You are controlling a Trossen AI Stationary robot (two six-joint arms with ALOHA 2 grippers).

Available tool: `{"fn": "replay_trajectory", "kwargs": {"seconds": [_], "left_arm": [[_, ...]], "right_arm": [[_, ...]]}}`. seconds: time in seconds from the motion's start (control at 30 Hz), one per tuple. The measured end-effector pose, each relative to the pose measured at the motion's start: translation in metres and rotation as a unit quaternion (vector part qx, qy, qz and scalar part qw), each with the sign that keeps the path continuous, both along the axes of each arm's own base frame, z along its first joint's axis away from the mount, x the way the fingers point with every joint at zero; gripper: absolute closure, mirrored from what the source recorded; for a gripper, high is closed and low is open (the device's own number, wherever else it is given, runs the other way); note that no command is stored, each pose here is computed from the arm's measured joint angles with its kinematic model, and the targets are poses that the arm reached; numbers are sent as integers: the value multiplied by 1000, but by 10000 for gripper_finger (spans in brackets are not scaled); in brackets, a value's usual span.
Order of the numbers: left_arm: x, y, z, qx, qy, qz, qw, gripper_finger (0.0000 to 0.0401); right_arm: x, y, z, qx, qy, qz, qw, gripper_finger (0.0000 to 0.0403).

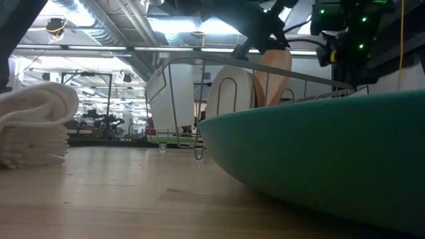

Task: Sort dishes
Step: Put the pink plate in the dish rack

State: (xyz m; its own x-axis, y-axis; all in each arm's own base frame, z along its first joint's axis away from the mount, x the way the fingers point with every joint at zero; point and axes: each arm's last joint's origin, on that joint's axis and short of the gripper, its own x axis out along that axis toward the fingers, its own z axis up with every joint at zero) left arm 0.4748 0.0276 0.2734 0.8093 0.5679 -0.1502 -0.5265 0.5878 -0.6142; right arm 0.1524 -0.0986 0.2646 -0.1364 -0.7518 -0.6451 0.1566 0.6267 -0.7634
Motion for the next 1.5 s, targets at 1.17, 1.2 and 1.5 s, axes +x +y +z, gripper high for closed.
{"fn": "replay_trajectory", "kwargs": {"seconds": [1.17, 1.2, 1.5], "left_arm": [[17, -10, -32, 47, 7, 13, 999, 401], [17, -10, -31, 50, 3, 13, 999, 401], [16, -10, -31, 34, -3, 15, 999, 401]], "right_arm": [[-6, -2, 14, -6, -24, -22, 999, 237], [-7, -2, 19, -11, -34, -22, 999, 237], [-30, 10, 67, -52, -116, -20, 992, 237]]}}
